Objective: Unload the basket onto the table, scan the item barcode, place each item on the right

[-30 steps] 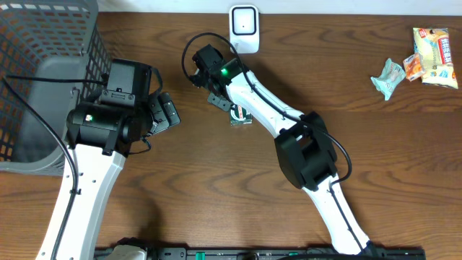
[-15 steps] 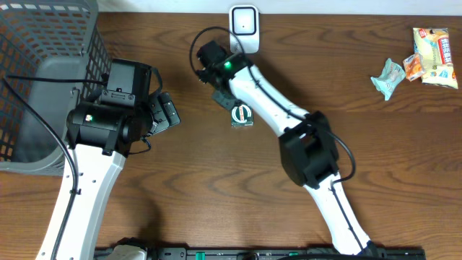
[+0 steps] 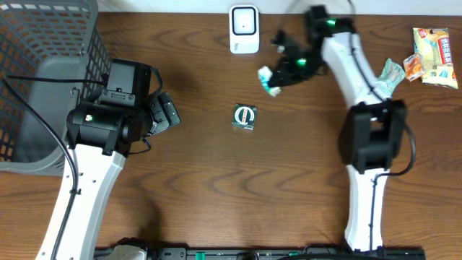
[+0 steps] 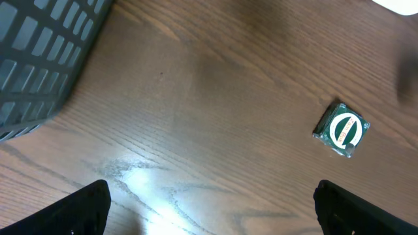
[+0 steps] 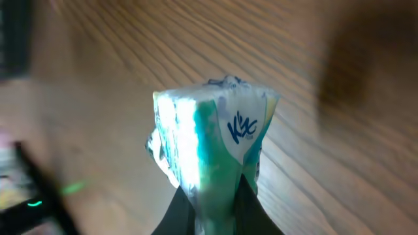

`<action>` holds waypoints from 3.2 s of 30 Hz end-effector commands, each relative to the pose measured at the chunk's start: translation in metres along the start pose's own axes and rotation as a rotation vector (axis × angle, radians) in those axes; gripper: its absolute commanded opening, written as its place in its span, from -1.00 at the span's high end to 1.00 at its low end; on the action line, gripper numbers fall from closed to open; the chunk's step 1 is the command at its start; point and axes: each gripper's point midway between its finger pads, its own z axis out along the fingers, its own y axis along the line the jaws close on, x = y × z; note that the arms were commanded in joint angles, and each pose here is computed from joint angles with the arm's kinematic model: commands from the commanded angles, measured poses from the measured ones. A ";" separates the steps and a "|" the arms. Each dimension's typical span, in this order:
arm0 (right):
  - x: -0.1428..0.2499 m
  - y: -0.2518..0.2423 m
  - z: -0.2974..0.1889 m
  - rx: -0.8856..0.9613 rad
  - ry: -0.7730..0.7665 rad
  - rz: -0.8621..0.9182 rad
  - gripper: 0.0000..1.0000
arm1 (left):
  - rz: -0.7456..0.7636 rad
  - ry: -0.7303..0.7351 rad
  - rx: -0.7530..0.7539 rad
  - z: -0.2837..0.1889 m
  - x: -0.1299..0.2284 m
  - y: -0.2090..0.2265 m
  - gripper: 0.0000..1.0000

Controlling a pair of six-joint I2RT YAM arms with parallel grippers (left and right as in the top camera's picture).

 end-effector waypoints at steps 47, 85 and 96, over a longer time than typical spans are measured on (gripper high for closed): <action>0.079 -0.118 0.010 0.171 0.048 0.445 0.10 | -0.005 -0.009 -0.008 -0.002 -0.002 0.003 -0.96; 0.074 -0.112 0.000 0.469 0.113 0.396 0.21 | -0.005 -0.009 -0.008 -0.002 -0.002 0.003 -0.96; 0.058 -0.072 0.002 0.193 0.052 0.419 0.98 | -0.005 -0.009 -0.008 -0.002 -0.002 0.003 -0.95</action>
